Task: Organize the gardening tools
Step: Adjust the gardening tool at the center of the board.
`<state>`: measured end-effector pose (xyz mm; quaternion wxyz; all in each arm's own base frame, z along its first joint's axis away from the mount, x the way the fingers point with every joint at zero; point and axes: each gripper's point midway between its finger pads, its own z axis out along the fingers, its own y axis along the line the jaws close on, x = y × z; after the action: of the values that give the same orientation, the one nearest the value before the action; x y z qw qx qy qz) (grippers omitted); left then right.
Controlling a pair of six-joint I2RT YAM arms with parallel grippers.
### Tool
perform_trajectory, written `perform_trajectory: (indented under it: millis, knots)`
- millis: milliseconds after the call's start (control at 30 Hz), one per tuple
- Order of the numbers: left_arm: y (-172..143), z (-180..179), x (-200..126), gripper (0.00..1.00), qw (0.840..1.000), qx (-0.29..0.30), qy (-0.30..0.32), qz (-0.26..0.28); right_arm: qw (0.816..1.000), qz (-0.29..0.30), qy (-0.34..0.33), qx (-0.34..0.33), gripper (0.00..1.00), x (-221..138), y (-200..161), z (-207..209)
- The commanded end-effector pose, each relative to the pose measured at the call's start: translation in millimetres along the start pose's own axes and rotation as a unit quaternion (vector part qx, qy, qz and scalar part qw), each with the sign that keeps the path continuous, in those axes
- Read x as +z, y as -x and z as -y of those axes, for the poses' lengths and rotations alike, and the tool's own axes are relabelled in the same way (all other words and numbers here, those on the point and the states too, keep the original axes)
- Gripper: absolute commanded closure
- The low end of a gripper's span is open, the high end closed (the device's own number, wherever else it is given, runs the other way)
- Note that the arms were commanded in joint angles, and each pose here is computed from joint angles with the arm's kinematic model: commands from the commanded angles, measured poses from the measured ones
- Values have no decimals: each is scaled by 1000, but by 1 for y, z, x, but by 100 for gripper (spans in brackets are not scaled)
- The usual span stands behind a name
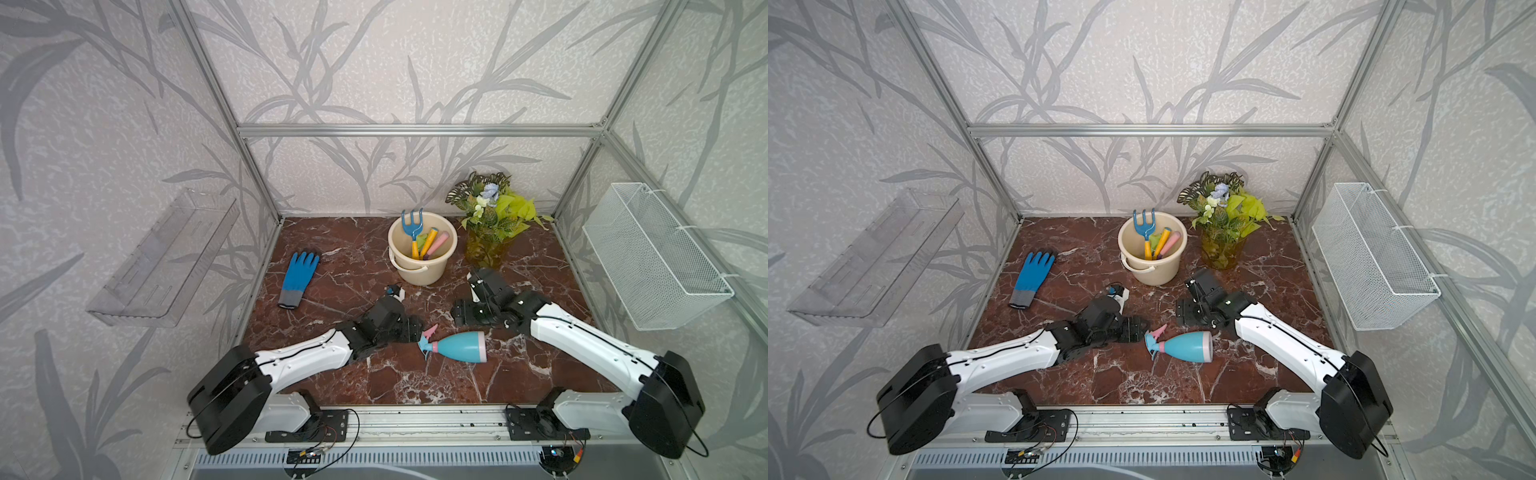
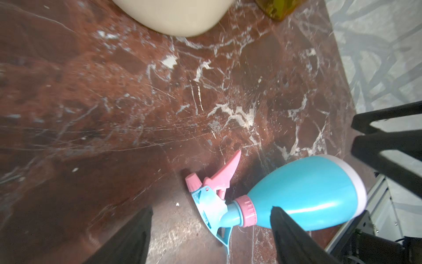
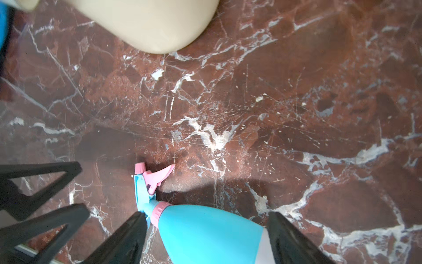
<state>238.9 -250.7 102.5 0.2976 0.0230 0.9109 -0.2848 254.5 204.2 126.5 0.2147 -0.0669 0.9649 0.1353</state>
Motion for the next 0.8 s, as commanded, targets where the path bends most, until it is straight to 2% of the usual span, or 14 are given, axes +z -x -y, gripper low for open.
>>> perform_trajectory:
  millis: [0,100,200,267,367,567,767]
  knots:
    - [-1,-33,-19,13,997,-45,53,35,992,-70,-3,-104,13,1,-21,-11]
    - [8,-44,-39,10,993,-70,60,79,981,-118,15,-152,16,6,-30,-29]
    - [17,-51,-54,9,988,-86,66,110,965,-168,4,-200,22,13,-41,-39]
    - [21,-54,-62,8,986,-89,70,121,951,-203,-6,-235,28,19,-51,-45]
    - [22,-57,-67,7,985,-92,70,128,932,-242,-32,-269,30,31,-63,-44]
    - [21,-62,-71,7,984,-98,69,133,904,-284,-32,-317,32,46,-87,-57]
    - [27,-66,-80,7,981,-104,68,149,893,-297,-44,-336,34,57,-92,-56]
